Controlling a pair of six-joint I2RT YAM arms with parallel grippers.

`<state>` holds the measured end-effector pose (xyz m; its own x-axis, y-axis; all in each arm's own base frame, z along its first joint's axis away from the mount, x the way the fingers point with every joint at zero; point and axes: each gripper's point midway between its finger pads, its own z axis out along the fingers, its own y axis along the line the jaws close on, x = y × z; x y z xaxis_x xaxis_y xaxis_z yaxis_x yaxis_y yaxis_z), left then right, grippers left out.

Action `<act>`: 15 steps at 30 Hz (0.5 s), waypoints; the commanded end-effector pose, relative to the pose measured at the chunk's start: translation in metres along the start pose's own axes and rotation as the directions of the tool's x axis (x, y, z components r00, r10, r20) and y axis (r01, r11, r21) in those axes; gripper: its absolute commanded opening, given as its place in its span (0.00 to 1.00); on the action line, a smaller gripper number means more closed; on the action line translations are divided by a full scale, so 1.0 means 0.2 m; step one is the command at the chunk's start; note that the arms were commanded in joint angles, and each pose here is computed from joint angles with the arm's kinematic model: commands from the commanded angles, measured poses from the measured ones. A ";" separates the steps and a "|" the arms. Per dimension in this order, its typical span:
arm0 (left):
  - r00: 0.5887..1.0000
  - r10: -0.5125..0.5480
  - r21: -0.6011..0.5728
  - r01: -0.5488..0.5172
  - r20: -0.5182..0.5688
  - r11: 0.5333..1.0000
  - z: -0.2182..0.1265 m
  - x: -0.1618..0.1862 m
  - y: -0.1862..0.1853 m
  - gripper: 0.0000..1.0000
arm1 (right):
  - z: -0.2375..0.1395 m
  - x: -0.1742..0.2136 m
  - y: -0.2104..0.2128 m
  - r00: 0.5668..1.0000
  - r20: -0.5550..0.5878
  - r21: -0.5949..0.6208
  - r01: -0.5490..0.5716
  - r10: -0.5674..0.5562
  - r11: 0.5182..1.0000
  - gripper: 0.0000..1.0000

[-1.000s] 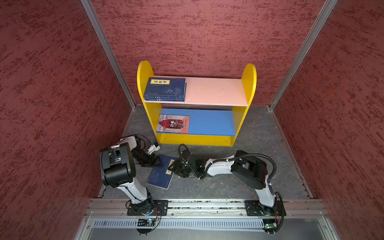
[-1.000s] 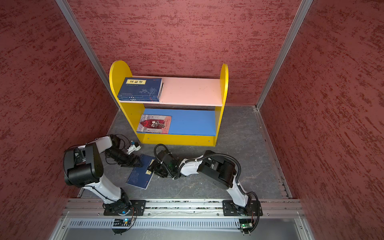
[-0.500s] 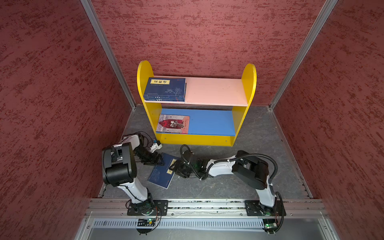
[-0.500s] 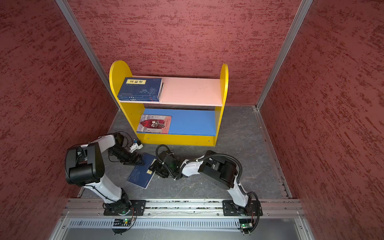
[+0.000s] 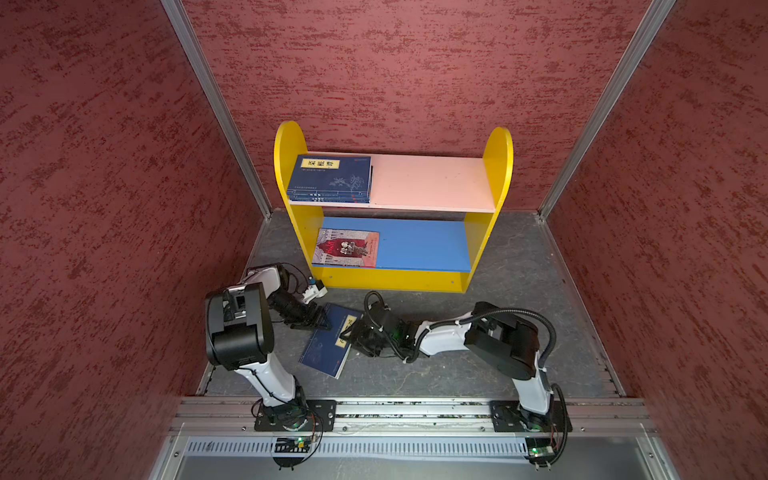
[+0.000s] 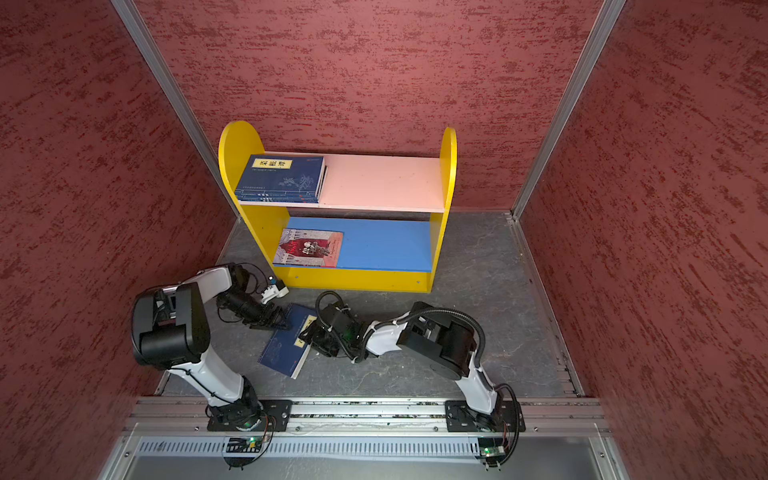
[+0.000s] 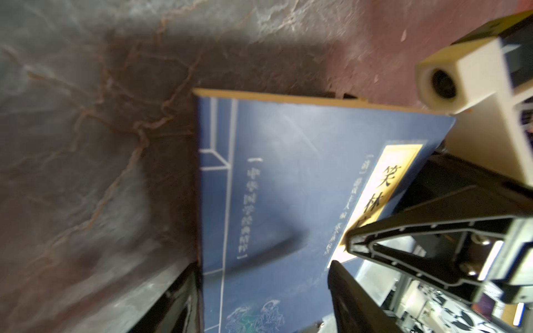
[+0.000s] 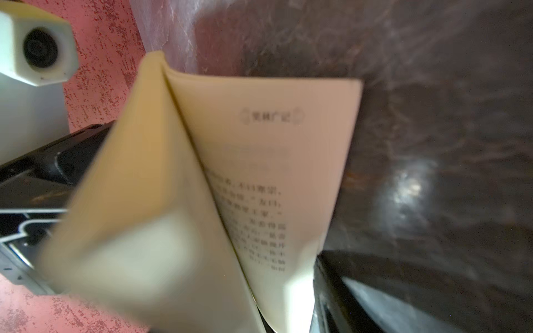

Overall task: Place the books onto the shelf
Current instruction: 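Close the left gripper on the raised edge of the book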

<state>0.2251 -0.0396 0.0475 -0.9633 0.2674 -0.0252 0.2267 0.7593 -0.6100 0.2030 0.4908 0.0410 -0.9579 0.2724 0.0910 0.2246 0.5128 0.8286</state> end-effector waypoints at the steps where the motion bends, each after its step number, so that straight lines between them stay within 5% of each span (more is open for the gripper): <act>1: 1.000 -0.031 0.156 0.031 -0.005 0.987 -0.01 0.00 -0.15 0.63 | 0.00 -0.14 -0.35 0.993 0.107 0.182 -0.068 0.049 0.981 0.56; 12: 0.999 -0.034 0.203 0.027 0.031 0.979 -0.09 -0.01 -0.18 0.50 | 0.02 -0.19 -0.32 0.994 0.103 0.178 -0.052 0.034 0.983 0.54; 15: 0.999 -0.036 0.207 0.029 0.028 0.978 -0.09 0.00 -0.17 0.37 | 0.02 -0.19 -0.31 0.994 0.102 0.177 -0.049 0.031 0.983 0.54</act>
<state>0.2198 -0.0512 0.0754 -0.9733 0.2291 -0.0143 0.1670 0.6641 -0.7288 0.2247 0.4844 0.0411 -0.9484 0.3079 0.0759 0.2289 0.4990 0.8358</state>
